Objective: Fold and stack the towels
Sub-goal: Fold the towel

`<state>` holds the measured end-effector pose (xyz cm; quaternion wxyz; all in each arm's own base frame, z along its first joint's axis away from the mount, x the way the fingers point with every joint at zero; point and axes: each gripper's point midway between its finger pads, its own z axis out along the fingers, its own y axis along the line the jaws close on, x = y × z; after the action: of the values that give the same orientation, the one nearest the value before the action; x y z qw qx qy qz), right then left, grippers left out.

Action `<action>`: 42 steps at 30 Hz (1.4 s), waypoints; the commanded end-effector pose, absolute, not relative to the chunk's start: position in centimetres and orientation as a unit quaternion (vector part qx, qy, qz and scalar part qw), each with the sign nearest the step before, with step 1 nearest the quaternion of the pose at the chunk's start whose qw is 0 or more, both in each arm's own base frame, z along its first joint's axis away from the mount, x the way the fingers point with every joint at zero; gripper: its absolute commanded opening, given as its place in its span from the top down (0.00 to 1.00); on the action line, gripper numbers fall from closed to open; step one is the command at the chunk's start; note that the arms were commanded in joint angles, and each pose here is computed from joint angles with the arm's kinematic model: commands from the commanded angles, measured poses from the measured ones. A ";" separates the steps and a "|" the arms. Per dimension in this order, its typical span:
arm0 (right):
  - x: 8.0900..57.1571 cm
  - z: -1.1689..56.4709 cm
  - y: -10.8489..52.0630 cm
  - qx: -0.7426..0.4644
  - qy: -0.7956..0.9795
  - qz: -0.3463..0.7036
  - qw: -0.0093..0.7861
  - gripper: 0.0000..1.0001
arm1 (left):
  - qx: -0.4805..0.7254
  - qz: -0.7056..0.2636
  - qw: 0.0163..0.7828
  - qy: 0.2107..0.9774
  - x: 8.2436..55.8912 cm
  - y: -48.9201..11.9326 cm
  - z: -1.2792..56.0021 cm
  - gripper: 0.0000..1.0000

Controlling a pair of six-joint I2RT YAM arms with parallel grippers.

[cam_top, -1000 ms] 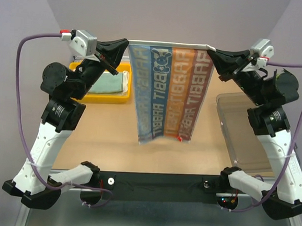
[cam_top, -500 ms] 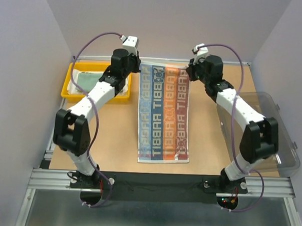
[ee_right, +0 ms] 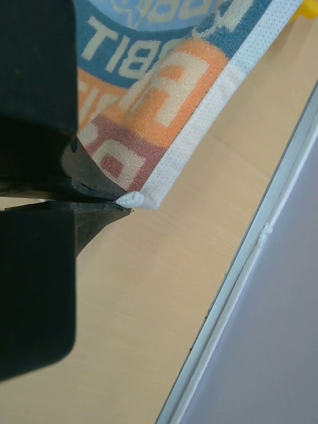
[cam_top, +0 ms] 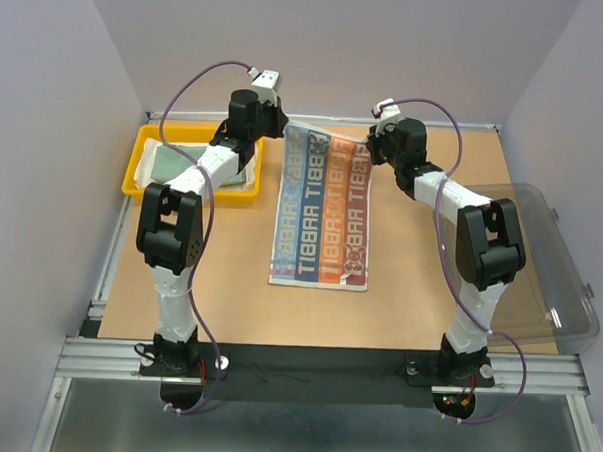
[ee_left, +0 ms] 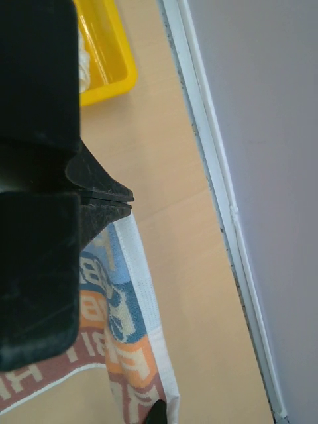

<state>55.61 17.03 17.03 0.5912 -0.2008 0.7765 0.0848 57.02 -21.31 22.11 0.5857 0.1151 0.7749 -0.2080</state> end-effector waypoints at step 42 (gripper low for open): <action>30.4 10.2 17.9 -0.038 0.875 0.325 0.356 0.99 | 0.040 -0.300 0.420 0.856 34.5 -19.6 15.2 1.00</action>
<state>30.52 17.68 9.08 0.3513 -0.0502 0.8805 0.3143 33.28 -20.08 12.51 0.3814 0.0408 0.8693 -0.3117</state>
